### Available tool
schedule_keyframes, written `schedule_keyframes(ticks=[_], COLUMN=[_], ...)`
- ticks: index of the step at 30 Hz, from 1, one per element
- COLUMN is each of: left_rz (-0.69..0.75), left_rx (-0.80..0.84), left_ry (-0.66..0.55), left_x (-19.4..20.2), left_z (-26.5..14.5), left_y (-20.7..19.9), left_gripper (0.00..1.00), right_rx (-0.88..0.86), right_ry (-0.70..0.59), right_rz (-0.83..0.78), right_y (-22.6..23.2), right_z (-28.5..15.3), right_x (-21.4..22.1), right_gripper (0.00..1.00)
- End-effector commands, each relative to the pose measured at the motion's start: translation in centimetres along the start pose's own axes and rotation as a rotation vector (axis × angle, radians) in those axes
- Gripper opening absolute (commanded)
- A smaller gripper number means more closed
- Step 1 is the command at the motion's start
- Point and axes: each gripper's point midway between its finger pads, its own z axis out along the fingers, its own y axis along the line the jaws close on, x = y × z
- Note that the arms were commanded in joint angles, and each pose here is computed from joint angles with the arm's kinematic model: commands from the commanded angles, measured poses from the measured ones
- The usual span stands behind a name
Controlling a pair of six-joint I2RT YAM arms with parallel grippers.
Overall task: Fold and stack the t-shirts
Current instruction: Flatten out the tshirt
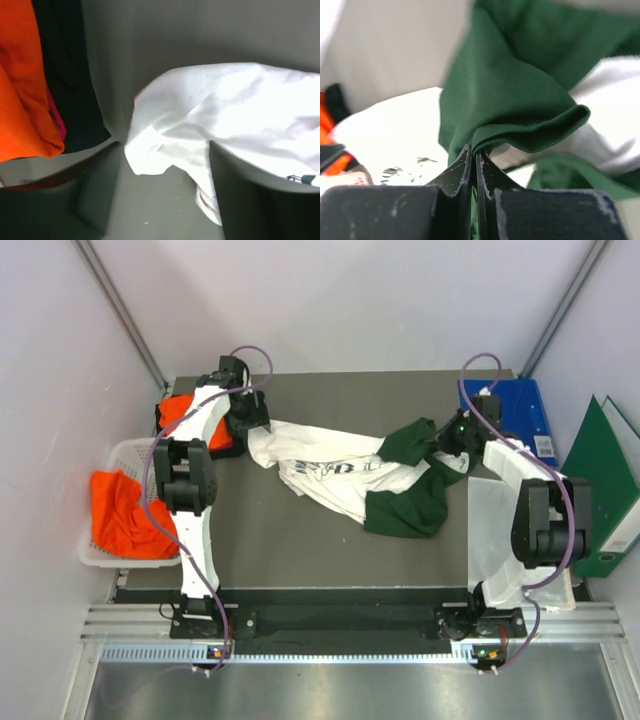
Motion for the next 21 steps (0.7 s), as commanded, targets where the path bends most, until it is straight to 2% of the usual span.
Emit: schedule_keyframes(ticks=[1, 2, 3, 4, 8, 9, 15, 18, 20, 21], left_rz=[0.019, 0.021, 0.023, 0.024, 0.029, 0.031, 0.019, -0.002, -0.005, -0.008], left_rx=[0.0, -0.001, -0.003, -0.007, -0.02, -0.021, -0.011, -0.013, 0.007, 0.018], left_ry=[-0.07, -0.072, -0.077, -0.076, -0.074, -0.079, -0.022, 0.012, 0.023, 0.03], left_x=[-1.7, -1.7, -1.9, -1.8, -1.5, -1.4, 1.1, 2.4, 2.9, 3.1], left_z=[-1.9, -2.1, -2.1, -2.2, -2.3, -2.5, -1.2, -0.2, 0.4, 0.8], left_y=[-0.5, -0.5, -0.5, -0.4, -0.1, 0.0, 0.4, 0.7, 0.5, 0.3], left_gripper=[0.83, 0.87, 0.97, 0.99, 0.99, 0.99, 0.98, 0.91, 0.82, 0.72], right_rx=[-0.189, -0.207, -0.216, -0.23, -0.259, -0.257, -0.298, -0.302, -0.314, -0.315], right_ry=[-0.195, -0.213, -0.226, -0.241, -0.277, -0.312, -0.348, -0.362, -0.364, -0.362], right_rz=[-0.066, -0.064, -0.063, -0.067, -0.056, -0.038, -0.006, 0.008, 0.02, 0.021], right_y=[6.8, 7.3, 7.6, 8.1, 8.9, 8.2, 8.7, 8.6, 8.5, 8.5], right_z=[-4.0, -4.4, -4.7, -4.8, -5.3, -5.4, -5.6, -5.8, -5.9, -5.8], right_x=[-5.7, -6.3, -6.7, -7.1, -8.5, -10.1, -12.7, -13.5, -13.8, -13.8], right_gripper=[0.0, 0.0, 0.0, 0.0, 0.0, 0.0, 0.01, 0.01, 0.01, 0.01])
